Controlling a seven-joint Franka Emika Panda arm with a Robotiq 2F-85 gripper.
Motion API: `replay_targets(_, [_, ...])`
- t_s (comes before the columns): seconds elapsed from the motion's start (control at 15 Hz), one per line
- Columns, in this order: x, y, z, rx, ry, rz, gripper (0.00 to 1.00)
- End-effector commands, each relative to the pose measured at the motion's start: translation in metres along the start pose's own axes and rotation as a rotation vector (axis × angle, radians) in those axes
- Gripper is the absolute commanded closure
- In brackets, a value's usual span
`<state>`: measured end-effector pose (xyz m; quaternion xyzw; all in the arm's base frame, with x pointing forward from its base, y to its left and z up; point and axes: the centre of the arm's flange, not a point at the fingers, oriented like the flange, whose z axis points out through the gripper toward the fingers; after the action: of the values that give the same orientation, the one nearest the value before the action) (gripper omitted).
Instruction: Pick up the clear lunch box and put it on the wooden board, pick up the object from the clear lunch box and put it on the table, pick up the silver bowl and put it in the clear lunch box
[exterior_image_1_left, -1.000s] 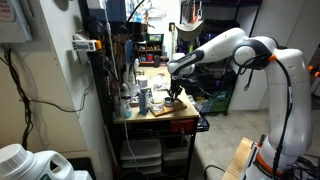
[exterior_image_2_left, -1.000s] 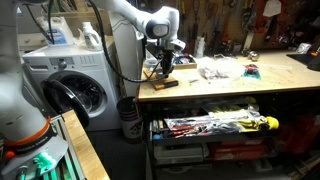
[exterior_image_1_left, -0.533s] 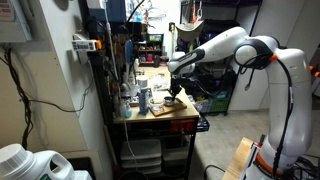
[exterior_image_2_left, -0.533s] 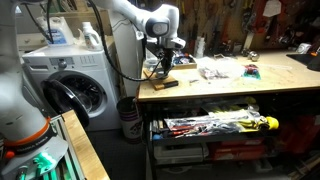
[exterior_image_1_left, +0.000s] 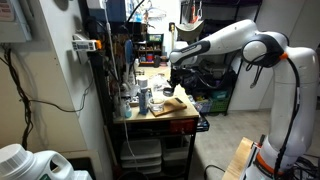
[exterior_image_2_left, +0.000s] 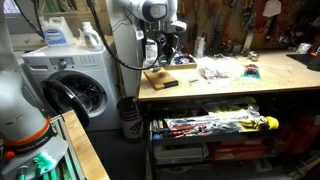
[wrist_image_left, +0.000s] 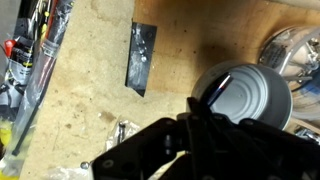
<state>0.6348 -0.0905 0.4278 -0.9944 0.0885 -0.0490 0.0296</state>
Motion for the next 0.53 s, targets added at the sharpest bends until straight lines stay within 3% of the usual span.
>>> replay_targets(0.0, [0.003, -0.021, -0.027, 0.027, -0.013, -0.026, 0.99])
replay_targets(0.27, [0.004, -0.065, -0.027, 0.045, -0.08, -0.07, 0.99])
replay_targets(0.47, [0.011, -0.09, -0.009, 0.046, -0.076, -0.084, 0.99])
